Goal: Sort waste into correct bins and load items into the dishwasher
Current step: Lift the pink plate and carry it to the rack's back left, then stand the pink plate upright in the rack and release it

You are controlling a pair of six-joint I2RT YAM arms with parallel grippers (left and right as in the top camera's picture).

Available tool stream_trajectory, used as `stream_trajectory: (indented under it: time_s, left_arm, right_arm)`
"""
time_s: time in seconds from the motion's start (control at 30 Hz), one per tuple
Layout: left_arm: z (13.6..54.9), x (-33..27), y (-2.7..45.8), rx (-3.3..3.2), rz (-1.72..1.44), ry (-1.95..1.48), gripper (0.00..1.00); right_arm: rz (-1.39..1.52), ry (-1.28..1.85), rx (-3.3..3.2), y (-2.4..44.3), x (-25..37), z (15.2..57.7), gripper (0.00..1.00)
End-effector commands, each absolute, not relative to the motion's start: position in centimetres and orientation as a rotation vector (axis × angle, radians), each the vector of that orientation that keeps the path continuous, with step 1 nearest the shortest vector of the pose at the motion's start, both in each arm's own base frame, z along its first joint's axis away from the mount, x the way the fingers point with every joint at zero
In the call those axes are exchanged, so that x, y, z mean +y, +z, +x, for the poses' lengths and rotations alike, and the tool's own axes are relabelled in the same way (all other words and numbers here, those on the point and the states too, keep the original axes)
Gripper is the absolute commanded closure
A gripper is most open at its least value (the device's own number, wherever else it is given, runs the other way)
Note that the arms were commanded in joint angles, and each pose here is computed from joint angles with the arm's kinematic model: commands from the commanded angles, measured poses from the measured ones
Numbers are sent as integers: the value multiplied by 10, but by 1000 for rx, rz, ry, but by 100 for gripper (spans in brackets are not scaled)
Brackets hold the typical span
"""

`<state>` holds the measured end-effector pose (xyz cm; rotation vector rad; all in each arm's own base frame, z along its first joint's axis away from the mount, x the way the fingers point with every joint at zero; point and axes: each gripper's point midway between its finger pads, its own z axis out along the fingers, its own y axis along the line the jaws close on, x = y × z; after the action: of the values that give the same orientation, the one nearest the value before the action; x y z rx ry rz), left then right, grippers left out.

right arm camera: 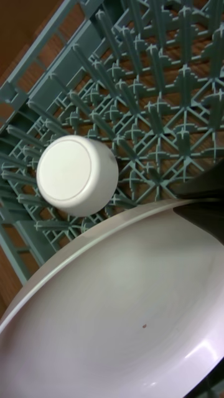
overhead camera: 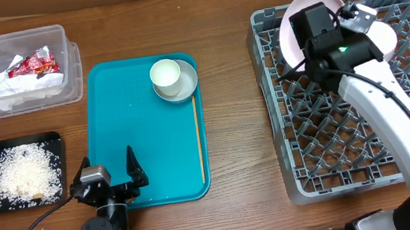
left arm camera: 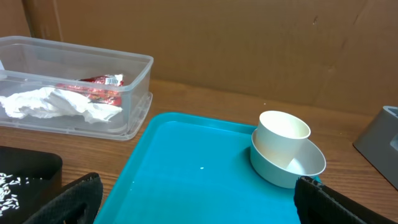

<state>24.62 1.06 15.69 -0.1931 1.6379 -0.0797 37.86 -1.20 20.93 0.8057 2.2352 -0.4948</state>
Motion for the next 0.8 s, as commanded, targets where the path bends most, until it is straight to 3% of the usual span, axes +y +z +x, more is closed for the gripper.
stream_trajectory:
  time_s: [0.0, 0.17, 0.47, 0.77]
  left_arm:
    - [246, 12, 157, 1632, -180, -57, 0]
    - [246, 12, 157, 1632, -181, -56, 0]
    - [246, 12, 157, 1632, -180, -57, 0]
    - [246, 12, 157, 1632, -180, -57, 0]
  right_arm:
    - [781, -454, 2208, 215, 3, 384, 96]
    - [776, -425, 2183, 214, 10, 394, 96]
    - [669, -592, 2289, 166, 13, 406, 96]
    - [603, -528, 2314, 188, 39, 401, 92]
